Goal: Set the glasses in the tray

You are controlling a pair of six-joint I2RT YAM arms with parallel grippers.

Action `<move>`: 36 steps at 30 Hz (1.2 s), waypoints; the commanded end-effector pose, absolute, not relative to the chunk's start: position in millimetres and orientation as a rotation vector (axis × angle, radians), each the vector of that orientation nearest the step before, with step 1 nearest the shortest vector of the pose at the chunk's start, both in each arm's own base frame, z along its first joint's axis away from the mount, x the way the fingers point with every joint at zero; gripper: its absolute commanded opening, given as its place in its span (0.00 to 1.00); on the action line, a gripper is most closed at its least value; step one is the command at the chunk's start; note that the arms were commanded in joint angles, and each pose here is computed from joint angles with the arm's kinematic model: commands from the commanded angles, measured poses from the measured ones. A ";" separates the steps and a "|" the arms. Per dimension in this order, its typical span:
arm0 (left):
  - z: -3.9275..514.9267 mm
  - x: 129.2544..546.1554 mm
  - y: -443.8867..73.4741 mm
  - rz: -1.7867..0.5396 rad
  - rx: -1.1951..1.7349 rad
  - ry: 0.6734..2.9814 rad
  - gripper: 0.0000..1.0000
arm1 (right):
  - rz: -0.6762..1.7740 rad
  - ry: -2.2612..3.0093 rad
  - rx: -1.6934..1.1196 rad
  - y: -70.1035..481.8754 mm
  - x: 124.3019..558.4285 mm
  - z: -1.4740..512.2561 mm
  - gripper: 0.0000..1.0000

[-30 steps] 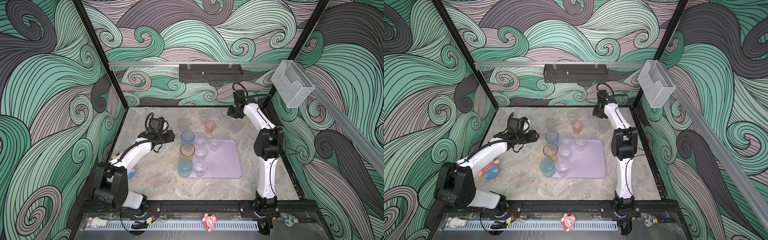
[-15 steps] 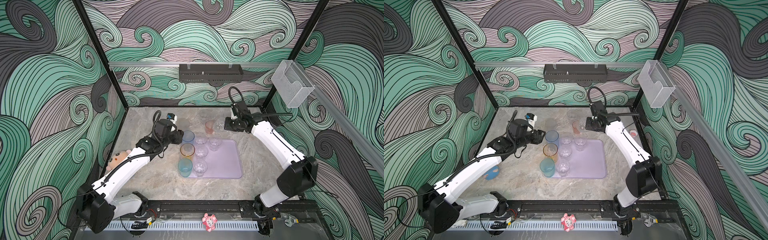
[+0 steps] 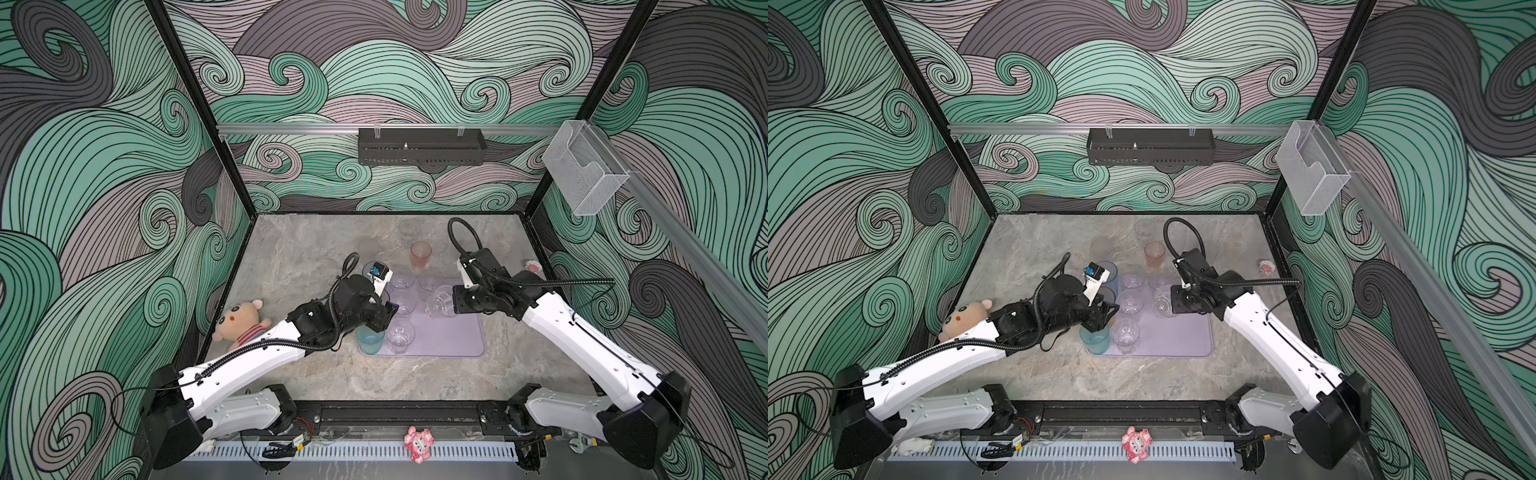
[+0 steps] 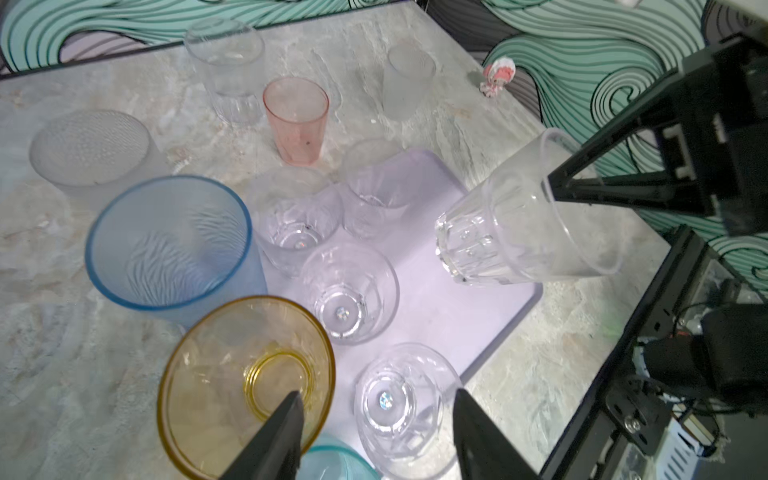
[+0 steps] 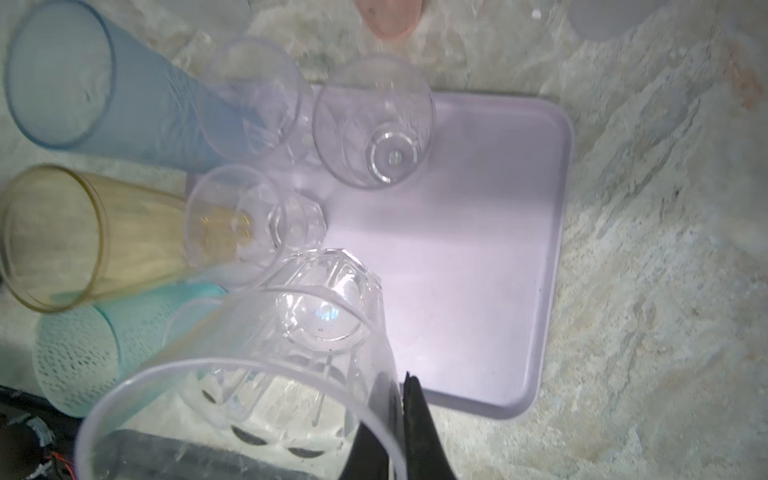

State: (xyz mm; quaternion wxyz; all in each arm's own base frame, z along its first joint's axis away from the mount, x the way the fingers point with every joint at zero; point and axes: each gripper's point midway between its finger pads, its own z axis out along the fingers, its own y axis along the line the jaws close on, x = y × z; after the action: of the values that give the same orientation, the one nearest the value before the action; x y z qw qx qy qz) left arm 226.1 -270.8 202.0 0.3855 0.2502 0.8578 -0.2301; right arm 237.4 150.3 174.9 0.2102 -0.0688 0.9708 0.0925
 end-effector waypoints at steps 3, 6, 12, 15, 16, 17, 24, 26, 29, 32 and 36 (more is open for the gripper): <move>198.4 219.6 -282.1 -0.581 0.628 2.156 0.60 | 0.162 2.738 -0.159 137.6 224.3 149.2 0.04; 189.3 219.6 -283.4 -0.551 0.633 2.187 0.60 | 0.138 2.732 -0.160 142.5 233.2 138.8 0.04; 183.0 221.3 -279.6 -0.489 0.663 2.205 0.61 | 0.059 2.733 -0.191 152.8 255.6 117.4 0.04; 181.2 222.3 -276.7 -0.468 0.663 2.205 0.61 | 0.038 2.744 -0.213 157.7 262.9 109.4 0.04; 180.4 222.4 -276.5 -0.465 0.662 2.206 0.61 | 0.033 2.747 -0.216 158.7 264.7 108.1 0.04; 180.0 222.5 -276.5 -0.463 0.663 2.207 0.61 | 0.028 2.747 -0.220 159.8 267.0 106.9 0.04; 169.9 225.7 -276.9 -0.429 0.655 2.238 0.61 | 0.002 2.759 -0.239 166.2 277.5 94.8 0.04; 169.4 226.2 -277.0 -0.425 0.654 2.241 0.61 | -0.003 2.764 -0.243 168.1 279.9 91.7 0.04; 170.0 227.9 -275.6 -0.414 0.645 2.240 0.62 | -0.021 2.761 -0.248 169.8 285.4 89.6 0.04; 170.8 228.6 -274.3 -0.404 0.644 2.236 0.62 | -0.035 2.763 -0.260 171.4 289.1 88.9 0.04; 171.8 228.7 -273.7 -0.401 0.643 2.233 0.62 | -0.038 2.767 -0.270 172.6 290.4 88.6 0.04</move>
State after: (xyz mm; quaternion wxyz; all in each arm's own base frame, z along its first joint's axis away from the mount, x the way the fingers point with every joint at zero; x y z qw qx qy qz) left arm 225.7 -274.8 162.7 0.3746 0.2559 0.8756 -0.1656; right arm 283.3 170.0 81.6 0.1664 -0.0903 0.9819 -0.0076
